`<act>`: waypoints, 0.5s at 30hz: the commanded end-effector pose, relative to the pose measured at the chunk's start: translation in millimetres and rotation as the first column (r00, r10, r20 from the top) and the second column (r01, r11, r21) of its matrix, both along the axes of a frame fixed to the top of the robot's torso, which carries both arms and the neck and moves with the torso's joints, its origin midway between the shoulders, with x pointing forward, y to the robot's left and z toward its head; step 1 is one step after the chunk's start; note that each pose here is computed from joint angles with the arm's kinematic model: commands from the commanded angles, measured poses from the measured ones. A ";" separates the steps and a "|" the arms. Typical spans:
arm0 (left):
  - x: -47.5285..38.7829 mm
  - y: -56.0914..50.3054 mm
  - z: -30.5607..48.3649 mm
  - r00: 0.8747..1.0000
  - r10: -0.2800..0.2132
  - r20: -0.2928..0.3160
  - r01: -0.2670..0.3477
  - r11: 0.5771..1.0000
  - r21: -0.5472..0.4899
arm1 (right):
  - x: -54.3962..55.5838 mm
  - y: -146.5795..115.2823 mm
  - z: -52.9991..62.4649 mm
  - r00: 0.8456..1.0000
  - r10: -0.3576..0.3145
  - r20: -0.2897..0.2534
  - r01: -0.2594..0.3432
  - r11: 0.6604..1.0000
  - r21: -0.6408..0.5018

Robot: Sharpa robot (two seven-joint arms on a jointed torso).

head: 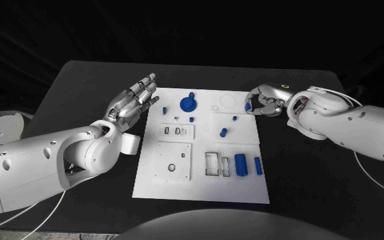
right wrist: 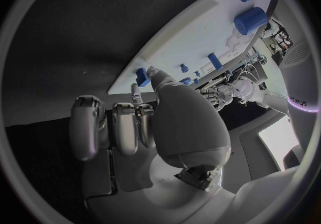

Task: Assemble the parts on the task board

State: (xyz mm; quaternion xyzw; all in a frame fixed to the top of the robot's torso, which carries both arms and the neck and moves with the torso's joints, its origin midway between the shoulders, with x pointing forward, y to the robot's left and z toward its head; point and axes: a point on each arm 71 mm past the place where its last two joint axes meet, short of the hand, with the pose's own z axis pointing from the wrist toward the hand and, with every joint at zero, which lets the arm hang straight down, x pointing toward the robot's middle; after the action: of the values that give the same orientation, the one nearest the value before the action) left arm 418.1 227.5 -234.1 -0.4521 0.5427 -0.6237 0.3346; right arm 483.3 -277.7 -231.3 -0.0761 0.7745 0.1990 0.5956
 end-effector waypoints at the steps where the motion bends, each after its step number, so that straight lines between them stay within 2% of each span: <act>1: -0.4 -2.0 0.9 1.000 -0.018 0.005 0.018 1.000 -0.015 | -0.2 1.4 -0.7 1.000 0.014 0.010 -0.014 1.000 0.005; 15: -0.1 -2.0 0.0 1.000 -0.022 -0.003 0.022 1.000 -0.014 | 1.6 3.2 -4.1 0.999 0.019 0.031 -0.020 1.000 0.022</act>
State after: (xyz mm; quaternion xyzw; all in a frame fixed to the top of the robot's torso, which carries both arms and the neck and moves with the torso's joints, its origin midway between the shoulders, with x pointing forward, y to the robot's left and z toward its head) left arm 418.6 227.9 -234.9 -0.4529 0.5444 -0.6227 0.3328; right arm 485.1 -275.8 -236.1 -0.0760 0.7693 0.2046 0.6005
